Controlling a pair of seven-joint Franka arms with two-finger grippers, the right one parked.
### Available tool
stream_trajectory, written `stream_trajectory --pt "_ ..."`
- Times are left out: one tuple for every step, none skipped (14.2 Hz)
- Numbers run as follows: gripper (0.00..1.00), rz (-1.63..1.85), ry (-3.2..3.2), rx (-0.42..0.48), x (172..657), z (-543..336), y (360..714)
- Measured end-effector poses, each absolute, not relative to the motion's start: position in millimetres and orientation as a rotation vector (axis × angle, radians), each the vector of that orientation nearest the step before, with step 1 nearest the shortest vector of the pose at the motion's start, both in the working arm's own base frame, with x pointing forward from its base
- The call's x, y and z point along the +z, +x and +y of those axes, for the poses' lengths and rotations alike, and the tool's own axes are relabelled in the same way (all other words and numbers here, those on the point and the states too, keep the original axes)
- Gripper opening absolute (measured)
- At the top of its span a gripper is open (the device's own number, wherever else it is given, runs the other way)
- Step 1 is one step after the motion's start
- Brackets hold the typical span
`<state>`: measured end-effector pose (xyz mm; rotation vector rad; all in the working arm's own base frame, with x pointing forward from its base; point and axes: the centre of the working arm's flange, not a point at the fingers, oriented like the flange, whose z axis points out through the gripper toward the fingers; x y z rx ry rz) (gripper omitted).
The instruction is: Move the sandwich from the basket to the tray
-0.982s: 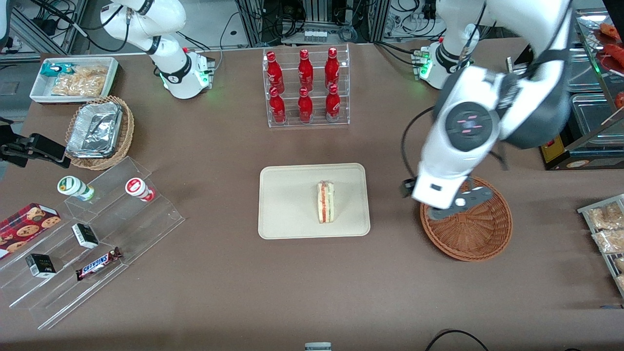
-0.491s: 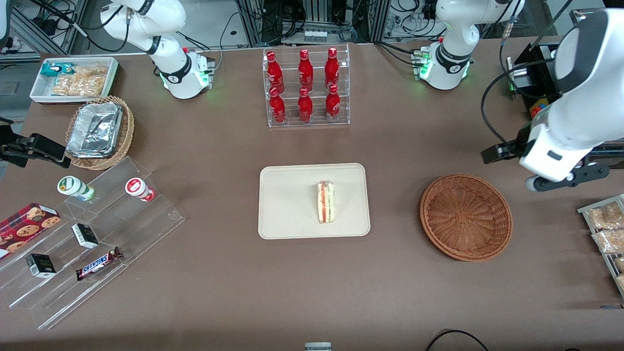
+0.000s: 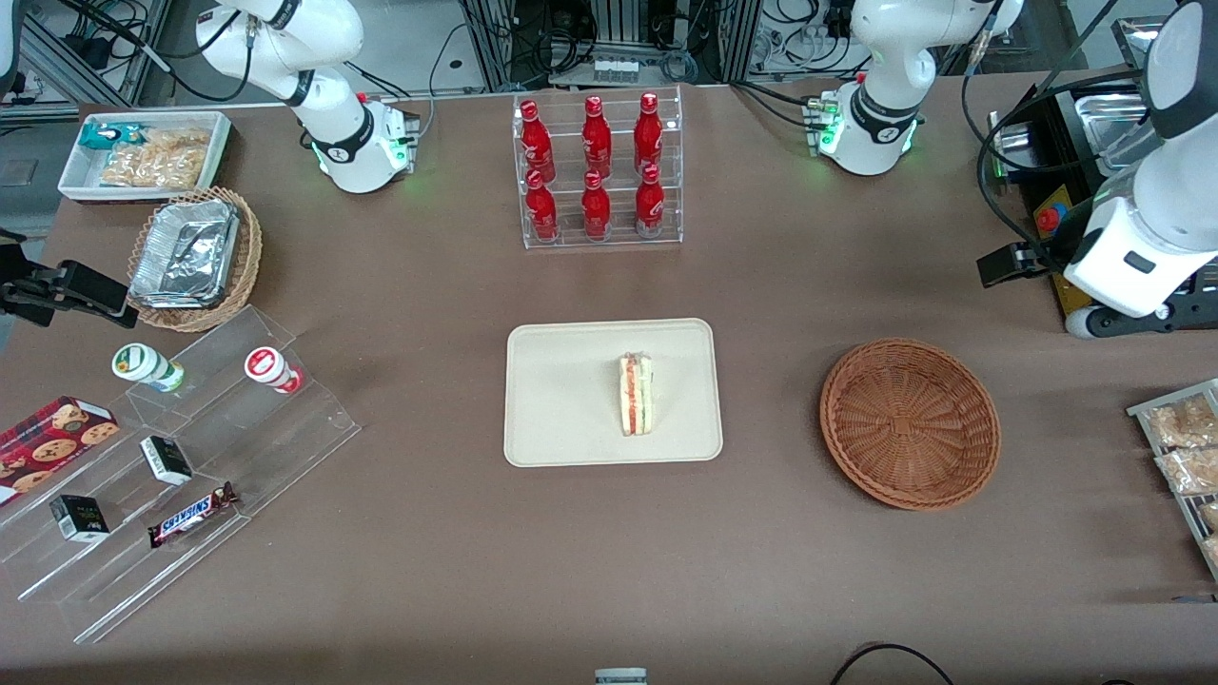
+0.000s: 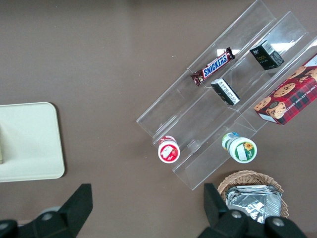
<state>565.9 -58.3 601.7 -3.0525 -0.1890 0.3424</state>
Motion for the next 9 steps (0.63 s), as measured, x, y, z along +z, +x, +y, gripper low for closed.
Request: stream_trajectory --pt "1.0 -0.188 -3.059 0.345 601.7 -54.9 566.2" --pt "1.0 -0.188 -3.062 0.347 601.6 -54.1 566.3" --pt "1.0 -0.184 -3.064 0.347 601.6 -55.5 566.1" --pt "1.0 -0.178 -3.065 0.347 601.8 -57.7 565.9" --pt "1.0 -0.172 -3.066 0.346 602.1 -59.7 565.7" --pt "1.0 -0.169 -3.066 0.346 602.2 -60.7 565.6" --pt "1.0 -0.169 -3.066 0.346 602.1 -60.9 565.6" --pt "1.0 -0.168 -3.066 0.346 602.1 -61.0 565.6" --pt "1.0 -0.168 -3.066 0.346 602.1 -61.0 565.6"
